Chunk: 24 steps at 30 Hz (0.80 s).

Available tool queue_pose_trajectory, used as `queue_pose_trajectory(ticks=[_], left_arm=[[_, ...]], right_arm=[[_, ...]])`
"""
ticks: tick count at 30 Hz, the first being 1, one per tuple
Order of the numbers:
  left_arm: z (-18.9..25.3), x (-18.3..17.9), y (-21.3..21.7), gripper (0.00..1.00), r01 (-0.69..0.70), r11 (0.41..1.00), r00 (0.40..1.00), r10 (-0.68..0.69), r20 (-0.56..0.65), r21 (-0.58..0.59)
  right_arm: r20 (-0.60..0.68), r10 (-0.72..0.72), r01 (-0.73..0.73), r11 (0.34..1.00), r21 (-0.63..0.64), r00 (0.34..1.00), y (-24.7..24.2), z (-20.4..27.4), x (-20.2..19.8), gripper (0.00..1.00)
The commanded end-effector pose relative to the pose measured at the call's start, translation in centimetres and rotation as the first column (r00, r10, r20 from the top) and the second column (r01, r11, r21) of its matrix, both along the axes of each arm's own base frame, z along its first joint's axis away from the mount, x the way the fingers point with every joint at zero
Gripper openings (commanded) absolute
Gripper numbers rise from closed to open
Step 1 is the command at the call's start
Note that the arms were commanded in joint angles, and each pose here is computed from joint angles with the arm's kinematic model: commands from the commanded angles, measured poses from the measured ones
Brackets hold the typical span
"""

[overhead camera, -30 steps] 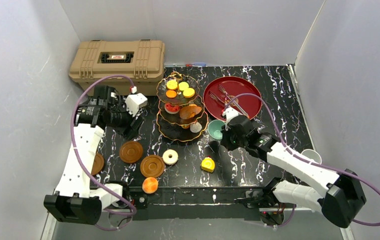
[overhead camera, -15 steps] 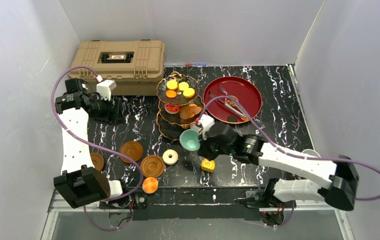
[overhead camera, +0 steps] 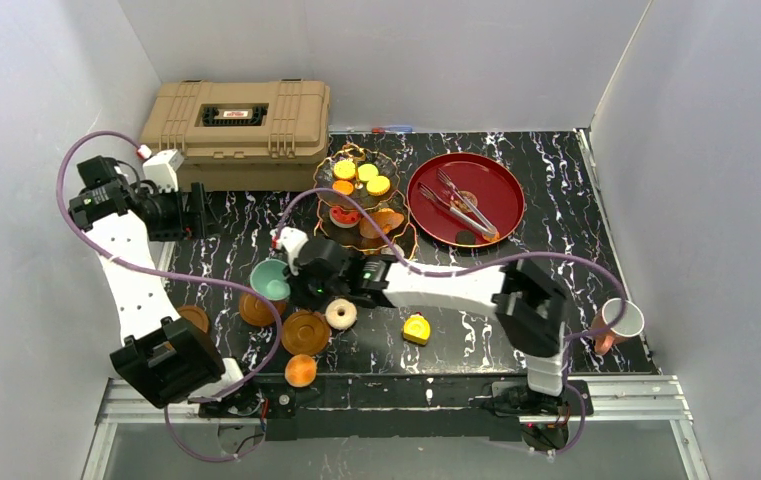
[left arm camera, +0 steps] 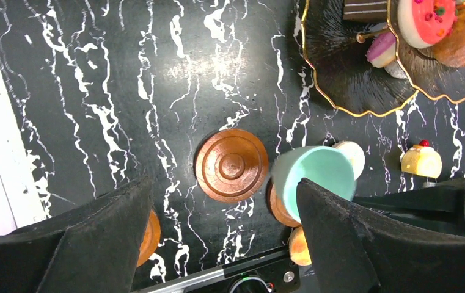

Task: Serve the afternoon tea
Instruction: Place the cup on the coaster.

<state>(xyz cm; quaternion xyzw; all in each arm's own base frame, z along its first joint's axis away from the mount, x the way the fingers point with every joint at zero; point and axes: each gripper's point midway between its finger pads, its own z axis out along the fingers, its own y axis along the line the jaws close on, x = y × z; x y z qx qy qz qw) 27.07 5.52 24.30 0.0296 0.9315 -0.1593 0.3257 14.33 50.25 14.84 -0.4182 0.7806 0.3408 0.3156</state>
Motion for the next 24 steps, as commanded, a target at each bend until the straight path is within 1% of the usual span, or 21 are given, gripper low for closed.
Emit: queue_pose_trajectory(ticks=[1, 3, 6, 12, 15, 18, 21, 24], left_arm=[[1.1, -0.2, 1.1, 0.86, -0.042, 0.999, 0.999, 0.043, 0.014, -0.024], [1.2, -0.1, 1.8, 0.86, -0.062, 0.998, 0.998, 0.062, 0.015, -0.030], [1.4, -0.1, 2.4, 0.91, -0.076, 0.996, 0.997, 0.077, 0.023, -0.040], [1.4, -0.3, 2.5, 0.91, -0.063, 0.997, 0.997, 0.064, 0.037, -0.038], [1.4, -0.5, 2.4, 0.91, -0.054, 0.998, 0.998, 0.055, 0.041, -0.034], [1.4, -0.6, 2.3, 0.91, -0.046, 0.999, 0.998, 0.048, 0.049, -0.029], [1.4, -0.7, 2.2, 0.91, -0.042, 0.999, 0.998, 0.043, 0.052, -0.031], [1.3, -0.7, 2.1, 0.91, -0.040, 0.998, 0.998, 0.042, 0.051, -0.040]], right_arm=[[0.037, 0.074, -0.078, 0.986, 0.146, 0.997, 5.7, 2.6, 0.4, 0.01], [0.023, 0.088, -0.090, 0.985, 0.146, 0.996, 7.1, 1.7, 0.5, 0.01], [0.004, 0.101, -0.100, 0.985, 0.140, 0.995, 8.5, 0.2, 0.6, 0.01], [-0.001, 0.103, -0.102, 0.987, 0.124, 0.995, 10.3, -1.8, 1.1, 0.01], [-0.017, 0.105, -0.103, 0.991, 0.088, 0.994, 10.6, -3.0, 1.1, 0.01], [-0.005, 0.107, -0.107, 0.994, 0.036, 0.994, 10.3, -4.0, 0.7, 0.01], [0.017, 0.092, -0.092, 0.996, -0.009, 0.996, 9.8, -4.5, 0.5, 0.01], [0.016, 0.075, -0.075, 0.997, -0.029, 0.997, 9.3, -4.4, 0.6, 0.01]])
